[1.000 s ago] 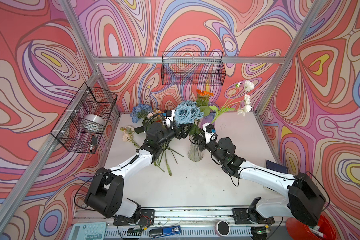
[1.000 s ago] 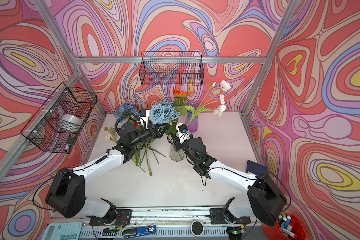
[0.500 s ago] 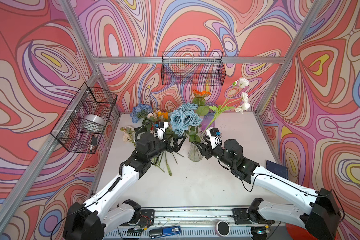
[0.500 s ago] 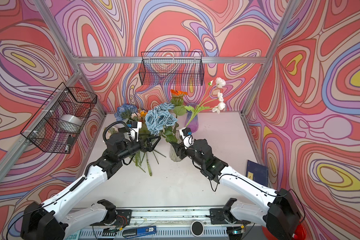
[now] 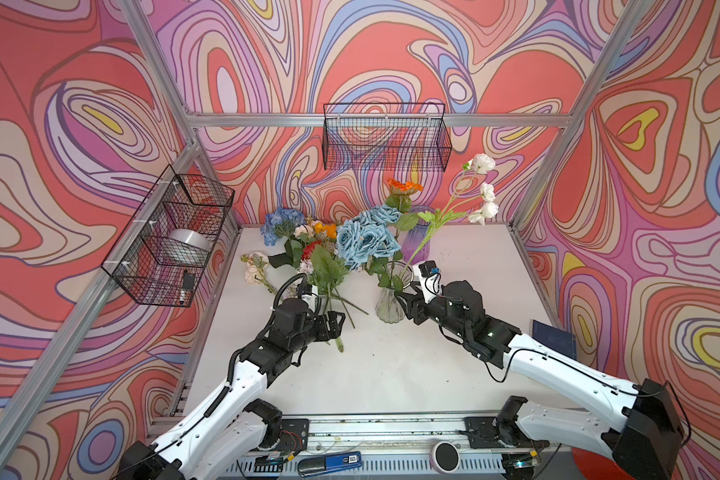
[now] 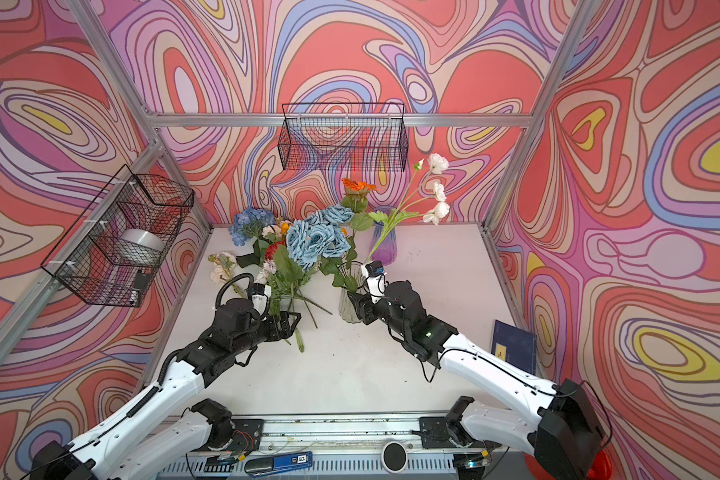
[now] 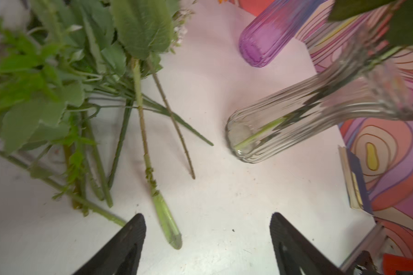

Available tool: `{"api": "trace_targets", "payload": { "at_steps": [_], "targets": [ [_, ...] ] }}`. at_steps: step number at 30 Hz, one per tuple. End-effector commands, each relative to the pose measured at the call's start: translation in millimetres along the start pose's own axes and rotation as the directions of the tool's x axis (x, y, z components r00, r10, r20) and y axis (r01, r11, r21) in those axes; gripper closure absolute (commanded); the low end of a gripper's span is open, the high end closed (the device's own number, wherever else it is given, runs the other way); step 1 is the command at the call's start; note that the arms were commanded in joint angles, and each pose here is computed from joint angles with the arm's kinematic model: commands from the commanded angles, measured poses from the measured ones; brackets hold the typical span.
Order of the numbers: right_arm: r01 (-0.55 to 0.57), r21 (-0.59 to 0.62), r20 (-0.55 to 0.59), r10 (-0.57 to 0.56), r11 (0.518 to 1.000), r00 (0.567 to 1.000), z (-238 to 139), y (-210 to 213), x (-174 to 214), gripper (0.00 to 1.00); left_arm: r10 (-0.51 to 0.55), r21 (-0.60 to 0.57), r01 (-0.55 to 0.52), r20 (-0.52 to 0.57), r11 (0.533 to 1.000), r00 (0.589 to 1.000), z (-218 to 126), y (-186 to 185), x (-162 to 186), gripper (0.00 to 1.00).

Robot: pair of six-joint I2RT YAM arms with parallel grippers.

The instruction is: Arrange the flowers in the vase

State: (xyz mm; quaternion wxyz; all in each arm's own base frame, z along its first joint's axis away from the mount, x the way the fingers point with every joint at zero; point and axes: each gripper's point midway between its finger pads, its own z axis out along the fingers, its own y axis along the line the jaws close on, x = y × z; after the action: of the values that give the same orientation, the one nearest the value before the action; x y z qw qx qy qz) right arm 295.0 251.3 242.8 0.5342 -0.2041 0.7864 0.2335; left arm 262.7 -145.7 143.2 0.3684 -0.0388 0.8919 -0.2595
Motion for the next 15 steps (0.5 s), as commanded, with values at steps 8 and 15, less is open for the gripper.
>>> {"api": "trace_targets", "payload": {
  "at_steps": [8, 15],
  "targets": [
    [-0.033, 0.044, 0.012, 0.033, 0.998, 0.999, -12.0, -7.1, -8.6, 0.4, 0.031, -0.274, -0.033, -0.009, 0.961, 0.999, 49.5, 37.9, -21.9, 0.55],
    [-0.058, 0.037, 0.051, 0.056, 0.998, 0.997, -22.3, -6.9, -16.5, 0.4, 0.04, -0.314, -0.044, -0.018, 0.949, 0.999, 85.4, 44.6, -29.3, 0.59]
  ]
}}
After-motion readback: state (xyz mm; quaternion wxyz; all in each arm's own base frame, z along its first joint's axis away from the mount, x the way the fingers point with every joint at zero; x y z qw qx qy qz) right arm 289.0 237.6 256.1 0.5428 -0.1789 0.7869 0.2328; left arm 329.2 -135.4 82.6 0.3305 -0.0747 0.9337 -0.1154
